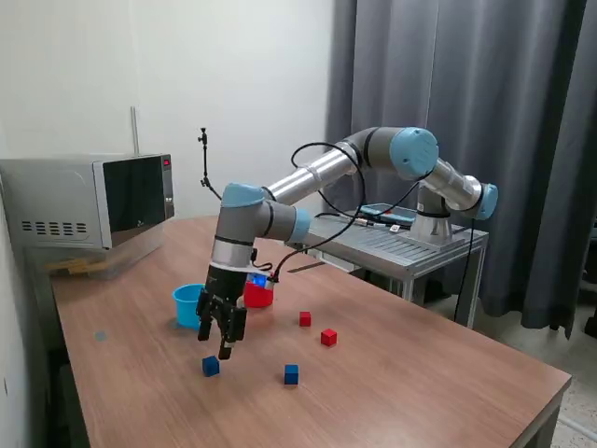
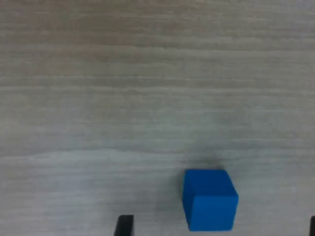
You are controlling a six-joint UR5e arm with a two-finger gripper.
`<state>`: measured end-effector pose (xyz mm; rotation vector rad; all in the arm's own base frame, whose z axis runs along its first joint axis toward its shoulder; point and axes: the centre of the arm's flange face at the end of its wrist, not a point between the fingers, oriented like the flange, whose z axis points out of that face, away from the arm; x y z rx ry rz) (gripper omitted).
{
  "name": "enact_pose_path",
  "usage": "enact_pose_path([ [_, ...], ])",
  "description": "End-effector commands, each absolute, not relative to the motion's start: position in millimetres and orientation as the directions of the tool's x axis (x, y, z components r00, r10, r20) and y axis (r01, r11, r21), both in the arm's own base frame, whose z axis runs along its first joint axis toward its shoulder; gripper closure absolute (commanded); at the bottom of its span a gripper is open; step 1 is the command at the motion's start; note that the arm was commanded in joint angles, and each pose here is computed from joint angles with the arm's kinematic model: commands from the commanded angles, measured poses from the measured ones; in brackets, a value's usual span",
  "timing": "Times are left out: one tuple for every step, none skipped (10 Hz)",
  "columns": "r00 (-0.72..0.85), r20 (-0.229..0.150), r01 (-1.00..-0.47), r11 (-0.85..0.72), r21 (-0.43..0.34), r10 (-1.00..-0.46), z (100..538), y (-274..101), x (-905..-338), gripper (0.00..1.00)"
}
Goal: Place red objects in the red bin, and blue objects in the blue bin.
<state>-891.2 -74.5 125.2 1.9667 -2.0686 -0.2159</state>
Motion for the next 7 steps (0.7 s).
enact_pose_path([
  [-0.035,0.097,-0.953,0.062,0.297,-0.995,115.7,-74.1,-895.6,0.00],
  [-0.036,0.097,-0.952,0.064,0.300,-0.995,112.3,-72.5,-898.2,0.00],
  [-0.036,0.097,-0.952,0.064,0.300,-0.995,111.1,-72.4,-898.7,0.00],
  [-0.036,0.097,-0.950,0.064,0.305,-0.995,109.7,-72.3,-901.0,0.00],
  [-0.035,0.097,-0.949,0.064,0.308,-0.995,108.7,-72.1,-902.5,0.00],
  [-0.036,0.097,-0.950,0.064,0.305,-0.995,104.8,-72.1,-902.7,0.00],
  [-0.036,0.096,-0.951,0.064,0.303,-0.995,103.4,-72.0,-902.6,0.00],
])
